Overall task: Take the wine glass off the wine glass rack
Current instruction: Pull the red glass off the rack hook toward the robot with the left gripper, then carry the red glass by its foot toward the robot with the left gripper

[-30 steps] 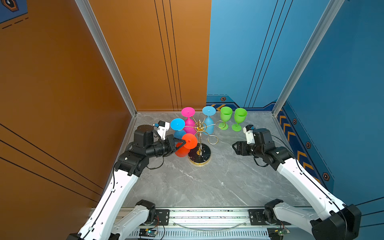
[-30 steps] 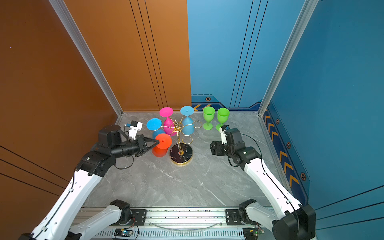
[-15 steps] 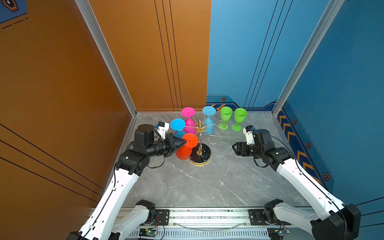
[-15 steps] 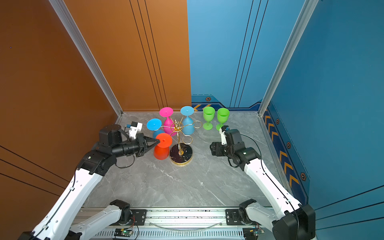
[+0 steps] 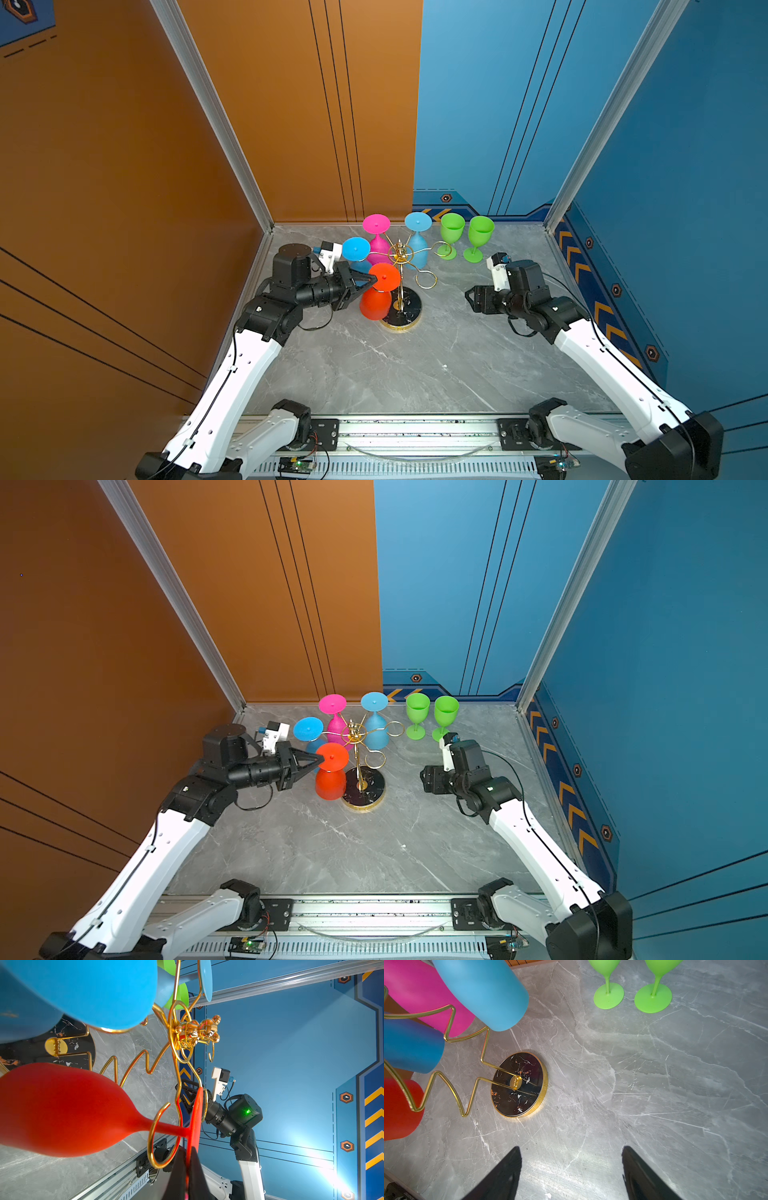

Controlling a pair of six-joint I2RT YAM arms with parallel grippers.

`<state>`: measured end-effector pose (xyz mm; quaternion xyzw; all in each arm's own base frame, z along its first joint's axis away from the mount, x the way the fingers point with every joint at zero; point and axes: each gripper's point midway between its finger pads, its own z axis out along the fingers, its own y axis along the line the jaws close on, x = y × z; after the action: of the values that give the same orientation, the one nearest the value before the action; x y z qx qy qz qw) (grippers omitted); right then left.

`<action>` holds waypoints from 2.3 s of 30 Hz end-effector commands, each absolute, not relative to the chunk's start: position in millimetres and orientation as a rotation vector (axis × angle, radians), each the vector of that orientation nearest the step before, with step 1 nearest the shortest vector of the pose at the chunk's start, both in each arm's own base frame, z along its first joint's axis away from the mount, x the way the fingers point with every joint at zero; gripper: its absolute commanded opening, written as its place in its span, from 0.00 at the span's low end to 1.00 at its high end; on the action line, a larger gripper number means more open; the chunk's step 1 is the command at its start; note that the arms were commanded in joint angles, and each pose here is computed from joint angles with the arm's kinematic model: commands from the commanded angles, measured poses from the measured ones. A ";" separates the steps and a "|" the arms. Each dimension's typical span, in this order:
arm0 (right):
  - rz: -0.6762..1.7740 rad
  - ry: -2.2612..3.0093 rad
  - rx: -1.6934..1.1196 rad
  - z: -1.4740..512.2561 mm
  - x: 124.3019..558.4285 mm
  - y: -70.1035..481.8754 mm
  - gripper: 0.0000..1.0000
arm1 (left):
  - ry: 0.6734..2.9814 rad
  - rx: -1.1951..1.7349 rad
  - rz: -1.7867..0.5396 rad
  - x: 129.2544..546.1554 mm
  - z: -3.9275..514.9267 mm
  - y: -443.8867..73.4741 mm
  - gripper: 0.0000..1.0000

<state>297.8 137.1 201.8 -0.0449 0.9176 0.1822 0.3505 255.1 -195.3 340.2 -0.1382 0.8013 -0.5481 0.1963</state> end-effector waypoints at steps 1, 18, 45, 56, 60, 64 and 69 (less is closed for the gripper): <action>0.450 2.346 -0.088 204.4 299.8 132.2 0.78 | 2.188 -0.322 -1.582 255.4 363.6 -199.1 0.00; 0.446 2.342 -0.085 204.1 299.5 128.9 0.78 | 2.170 -0.389 -1.543 274.3 360.7 -196.3 0.00; 0.449 2.328 -0.077 207.2 297.2 124.6 0.78 | 2.043 -0.555 -1.521 276.8 361.7 -160.6 0.00; 0.462 2.319 -0.073 211.6 296.3 125.2 0.78 | 2.006 -0.559 -1.547 256.6 363.8 -148.5 0.00; 0.471 2.321 -0.075 211.7 294.8 126.3 0.78 | 2.049 -0.550 -1.520 246.2 345.1 -145.4 0.00; 0.480 2.323 -0.076 212.1 294.4 127.4 0.78 | 2.055 -0.520 -1.538 235.2 342.6 -145.2 0.00; 0.485 2.326 -0.074 213.1 293.3 128.0 0.78 | 2.059 -0.398 -1.543 220.5 343.6 -148.7 0.00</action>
<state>294.9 129.5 207.9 -0.0370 0.9105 0.1845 0.3682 233.5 -143.9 342.9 -0.1941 0.7571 -0.5658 0.2628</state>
